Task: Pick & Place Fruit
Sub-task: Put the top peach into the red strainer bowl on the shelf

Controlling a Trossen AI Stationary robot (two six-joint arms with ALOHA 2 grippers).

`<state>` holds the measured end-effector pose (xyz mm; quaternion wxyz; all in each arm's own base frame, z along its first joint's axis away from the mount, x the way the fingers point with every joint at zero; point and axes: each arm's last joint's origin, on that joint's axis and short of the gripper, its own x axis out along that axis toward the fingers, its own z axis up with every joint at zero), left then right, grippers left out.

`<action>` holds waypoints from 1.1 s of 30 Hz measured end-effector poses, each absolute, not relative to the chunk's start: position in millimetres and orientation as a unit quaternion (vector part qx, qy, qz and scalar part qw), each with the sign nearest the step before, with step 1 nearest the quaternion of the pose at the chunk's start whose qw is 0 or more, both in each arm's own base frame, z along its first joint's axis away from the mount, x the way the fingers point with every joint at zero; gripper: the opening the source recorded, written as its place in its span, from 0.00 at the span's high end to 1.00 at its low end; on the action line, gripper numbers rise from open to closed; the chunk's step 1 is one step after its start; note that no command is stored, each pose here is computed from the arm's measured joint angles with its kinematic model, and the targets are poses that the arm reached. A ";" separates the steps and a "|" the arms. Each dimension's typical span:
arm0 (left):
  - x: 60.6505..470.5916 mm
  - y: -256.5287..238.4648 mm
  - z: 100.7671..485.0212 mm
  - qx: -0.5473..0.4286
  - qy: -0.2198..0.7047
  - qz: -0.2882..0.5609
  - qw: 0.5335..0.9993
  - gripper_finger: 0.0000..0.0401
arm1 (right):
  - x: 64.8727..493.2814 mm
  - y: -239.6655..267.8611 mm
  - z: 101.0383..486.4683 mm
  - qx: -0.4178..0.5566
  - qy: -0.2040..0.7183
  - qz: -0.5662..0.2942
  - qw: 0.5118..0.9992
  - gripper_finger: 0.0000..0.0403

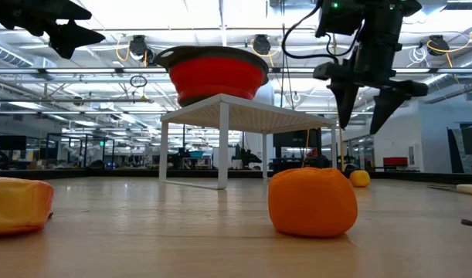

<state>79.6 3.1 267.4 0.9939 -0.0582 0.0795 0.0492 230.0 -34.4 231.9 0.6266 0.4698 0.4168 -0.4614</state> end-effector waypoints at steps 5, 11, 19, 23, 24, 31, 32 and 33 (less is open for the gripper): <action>79.6 3.1 267.4 -0.058 0.079 0.049 0.994 0.33 | 229.9 -34.6 231.9 0.489 0.399 -0.478 0.612 0.35; 79.6 3.0 267.5 -0.056 0.079 0.049 0.994 0.33 | 231.4 -34.8 232.4 0.504 0.375 -0.490 0.604 0.34; 79.6 3.0 267.5 -0.052 0.080 0.049 0.994 0.33 | 233.3 -27.7 230.8 0.508 0.370 -0.485 0.608 0.35; 79.6 3.0 267.6 -0.049 0.080 0.048 0.994 0.33 | 233.2 -22.3 214.6 0.517 0.351 -0.484 0.612 0.34; 79.6 3.1 267.6 -0.050 0.080 0.049 0.994 0.33 | 233.2 -21.0 210.0 0.520 0.349 -0.480 0.614 0.34; 79.6 3.0 267.6 -0.050 0.080 0.048 0.994 0.33 | 226.2 -19.0 188.4 0.524 0.347 -0.480 0.612 0.33; 79.6 3.1 267.6 -0.051 0.080 0.049 0.994 0.33 | 224.8 -18.9 186.3 0.522 0.350 -0.481 0.611 0.33; 79.6 3.1 267.6 -0.052 0.080 0.049 0.994 0.33 | 223.5 -18.8 184.1 0.521 0.352 -0.483 0.609 0.33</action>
